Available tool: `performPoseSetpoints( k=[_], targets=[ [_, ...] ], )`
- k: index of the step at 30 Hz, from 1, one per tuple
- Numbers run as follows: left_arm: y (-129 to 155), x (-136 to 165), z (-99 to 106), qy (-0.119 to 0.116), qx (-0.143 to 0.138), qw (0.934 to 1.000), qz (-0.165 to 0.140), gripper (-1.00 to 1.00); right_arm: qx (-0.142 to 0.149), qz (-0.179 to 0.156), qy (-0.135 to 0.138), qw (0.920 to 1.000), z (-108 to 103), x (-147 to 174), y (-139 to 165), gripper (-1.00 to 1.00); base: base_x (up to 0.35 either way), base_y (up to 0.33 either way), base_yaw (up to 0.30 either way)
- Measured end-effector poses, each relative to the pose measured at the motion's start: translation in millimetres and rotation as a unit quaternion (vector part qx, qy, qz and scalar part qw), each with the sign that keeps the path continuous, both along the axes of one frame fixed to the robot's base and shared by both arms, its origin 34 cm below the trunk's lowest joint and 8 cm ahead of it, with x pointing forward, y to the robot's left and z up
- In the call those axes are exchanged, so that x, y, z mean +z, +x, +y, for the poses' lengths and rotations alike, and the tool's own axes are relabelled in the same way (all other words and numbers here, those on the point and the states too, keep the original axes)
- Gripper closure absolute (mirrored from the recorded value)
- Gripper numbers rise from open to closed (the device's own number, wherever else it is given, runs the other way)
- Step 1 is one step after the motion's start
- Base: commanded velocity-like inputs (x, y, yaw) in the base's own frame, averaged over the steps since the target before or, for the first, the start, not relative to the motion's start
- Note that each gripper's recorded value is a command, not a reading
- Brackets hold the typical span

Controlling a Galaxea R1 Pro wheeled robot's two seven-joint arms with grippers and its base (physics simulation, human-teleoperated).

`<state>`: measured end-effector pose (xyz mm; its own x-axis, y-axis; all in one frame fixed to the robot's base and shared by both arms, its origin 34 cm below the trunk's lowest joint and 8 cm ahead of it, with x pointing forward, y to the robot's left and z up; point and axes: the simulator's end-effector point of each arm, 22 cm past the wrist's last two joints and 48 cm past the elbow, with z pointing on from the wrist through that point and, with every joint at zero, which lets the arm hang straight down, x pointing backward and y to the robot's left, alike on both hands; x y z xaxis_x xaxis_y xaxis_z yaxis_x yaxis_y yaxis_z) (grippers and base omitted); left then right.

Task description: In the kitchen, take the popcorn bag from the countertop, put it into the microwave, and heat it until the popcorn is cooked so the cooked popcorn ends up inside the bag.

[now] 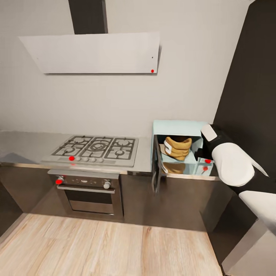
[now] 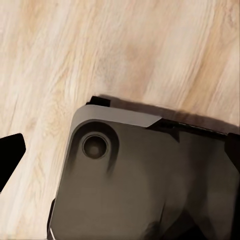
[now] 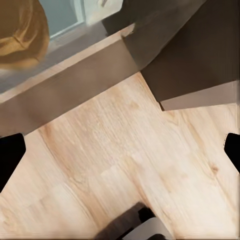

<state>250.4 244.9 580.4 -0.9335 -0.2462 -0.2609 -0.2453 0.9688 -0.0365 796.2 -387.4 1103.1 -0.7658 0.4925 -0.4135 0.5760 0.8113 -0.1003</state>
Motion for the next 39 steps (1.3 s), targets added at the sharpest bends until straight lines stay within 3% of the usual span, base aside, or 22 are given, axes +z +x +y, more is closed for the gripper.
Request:
performPoseSetpoints(
  k=[18,27,39],
  targets=[
    [0,0,-1,0.0,0.007,1.0,0.0,-1.0,0.002,0.001,-0.005,1.0,2,1,0,-1.0,-0.013,0.0,0.0],
    [0,0,-4,-0.001,-0.001,1.0,-0.001,-1.0,0.02,0.001,0.001,0.9998,24,-2,4,-1.0,0.0,0.0,0.0],
    [0,0,-4,-0.001,-0.003,1.0,-0.001,-1.0,0.021,0.003,0.001,0.9998,26,-4,3,-1.0,-0.161,0.0,0.0]
  ],
)
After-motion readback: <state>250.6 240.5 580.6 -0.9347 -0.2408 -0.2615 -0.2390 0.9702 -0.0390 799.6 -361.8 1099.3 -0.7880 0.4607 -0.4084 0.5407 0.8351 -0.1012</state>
